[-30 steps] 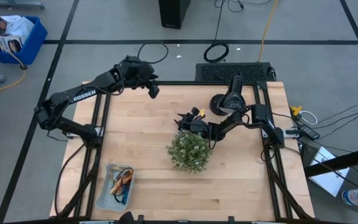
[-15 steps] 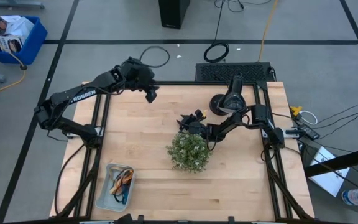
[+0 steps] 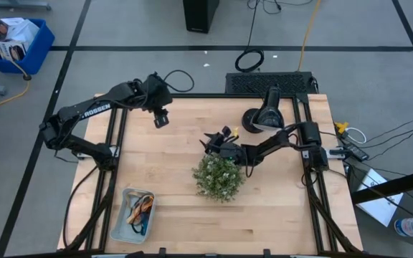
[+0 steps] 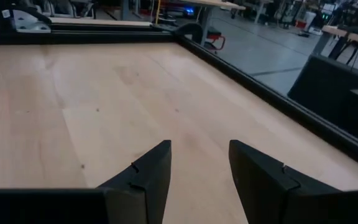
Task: Pick and place rubber bands into bin
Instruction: Put the red rubber band into the blue bin
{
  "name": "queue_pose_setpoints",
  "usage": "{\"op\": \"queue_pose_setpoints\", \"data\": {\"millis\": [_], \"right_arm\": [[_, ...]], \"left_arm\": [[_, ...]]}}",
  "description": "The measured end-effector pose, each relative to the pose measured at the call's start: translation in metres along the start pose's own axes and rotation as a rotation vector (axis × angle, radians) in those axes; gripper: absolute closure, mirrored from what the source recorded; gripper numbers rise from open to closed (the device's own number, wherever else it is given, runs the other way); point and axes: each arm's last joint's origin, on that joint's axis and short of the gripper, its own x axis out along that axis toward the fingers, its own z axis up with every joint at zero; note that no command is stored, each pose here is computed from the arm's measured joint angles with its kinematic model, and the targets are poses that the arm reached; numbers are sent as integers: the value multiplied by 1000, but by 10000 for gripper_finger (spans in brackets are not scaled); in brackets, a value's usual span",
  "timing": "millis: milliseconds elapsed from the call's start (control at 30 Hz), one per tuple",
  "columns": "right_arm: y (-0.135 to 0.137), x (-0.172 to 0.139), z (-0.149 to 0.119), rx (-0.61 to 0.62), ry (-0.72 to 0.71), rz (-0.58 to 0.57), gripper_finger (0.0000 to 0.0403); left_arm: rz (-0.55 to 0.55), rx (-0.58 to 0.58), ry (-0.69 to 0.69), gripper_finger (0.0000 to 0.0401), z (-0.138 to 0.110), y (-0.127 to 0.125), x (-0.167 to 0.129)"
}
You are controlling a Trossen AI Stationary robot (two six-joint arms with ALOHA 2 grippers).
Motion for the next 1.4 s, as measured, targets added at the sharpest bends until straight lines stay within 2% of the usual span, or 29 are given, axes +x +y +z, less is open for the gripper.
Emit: {"op": "queue_pose_setpoints", "data": {"millis": [267,533,667,933,1100,1400], "right_arm": [[-1,-4,13,1,-35,2,248],[-2,-4,7,-53,21,-28,246],[-3,-4,2,-99,64,-53,232],[-3,-5,-4,-106,114,-51,194],[4,-10,-5,-47,110,-29,190],[11,-14,-4,-107,101,-6,186]], "left_arm": [[1,-38,-3,226,0,0,0],[-25,-23,-14,226,1,-2,0],[-44,-36,-20,226,2,-3,0],[-87,-66,-34,226,2,-4,0],[-86,-66,-38,226,2,-4,0],[-86,-59,-52,226,4,-5,0]]}}
